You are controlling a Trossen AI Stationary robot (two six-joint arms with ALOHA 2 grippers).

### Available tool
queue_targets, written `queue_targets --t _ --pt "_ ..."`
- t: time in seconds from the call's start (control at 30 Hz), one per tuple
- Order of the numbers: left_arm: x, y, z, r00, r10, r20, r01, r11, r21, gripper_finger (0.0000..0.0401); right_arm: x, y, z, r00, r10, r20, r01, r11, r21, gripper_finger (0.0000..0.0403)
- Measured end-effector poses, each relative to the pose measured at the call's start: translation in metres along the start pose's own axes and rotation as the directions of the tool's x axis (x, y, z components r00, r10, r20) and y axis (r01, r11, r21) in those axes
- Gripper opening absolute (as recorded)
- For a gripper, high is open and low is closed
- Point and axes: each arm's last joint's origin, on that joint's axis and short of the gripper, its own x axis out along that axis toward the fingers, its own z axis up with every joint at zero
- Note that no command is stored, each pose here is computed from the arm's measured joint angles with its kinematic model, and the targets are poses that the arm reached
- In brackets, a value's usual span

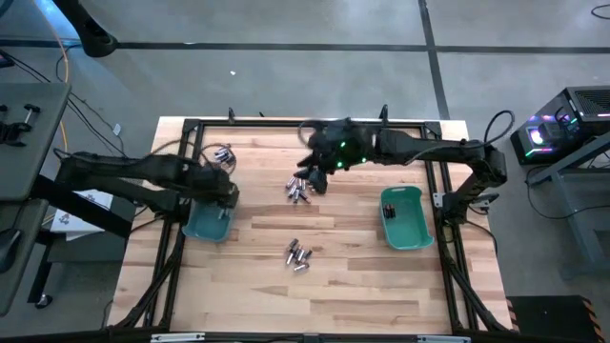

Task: Sort batteries
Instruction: Put the silver battery into the blue bin

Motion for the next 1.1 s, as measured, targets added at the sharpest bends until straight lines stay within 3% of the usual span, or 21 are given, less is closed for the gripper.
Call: queue_targets --t 0.23,0.37,0.47,0.57,0.87,1.1 --pt "-0.039 -0.012 0.013 0.958 -0.168 0.233 0.132 0.978 0.161 0.0197 0.062 -0.016 -0.056 0.967 -0.032 -0.254 0.032 0.999 -0.004 0.0181" --pt "-0.045 -0.024 0.019 0.91 -0.263 0.321 0.175 0.945 0.277 0.0197 0.089 -0.028 -0.066 0.953 -0.017 -0.303 -0.057 0.971 -0.233 0.0181" --pt "-0.046 -0.032 0.021 0.883 -0.32 0.344 0.198 0.917 0.346 0.0197 0.106 -0.038 -0.068 0.947 -0.049 -0.318 -0.098 0.897 -0.432 0.0181" --pt "-0.045 -0.037 0.022 0.872 -0.343 0.351 0.212 0.908 0.361 0.0197 0.123 -0.054 -0.069 0.939 -0.125 -0.32 -0.07 0.844 -0.532 0.0181" --pt "-0.044 -0.039 0.02 0.881 -0.35 0.318 0.239 0.91 0.339 0.0197 0.149 -0.108 -0.058 0.921 -0.253 -0.297 0.057 0.841 -0.538 0.0181" --pt "-0.044 -0.039 0.02 0.881 -0.351 0.317 0.24 0.91 0.339 0.0197 0.165 -0.134 -0.072 0.906 -0.23 -0.355 0.002 0.842 -0.54 0.0181"
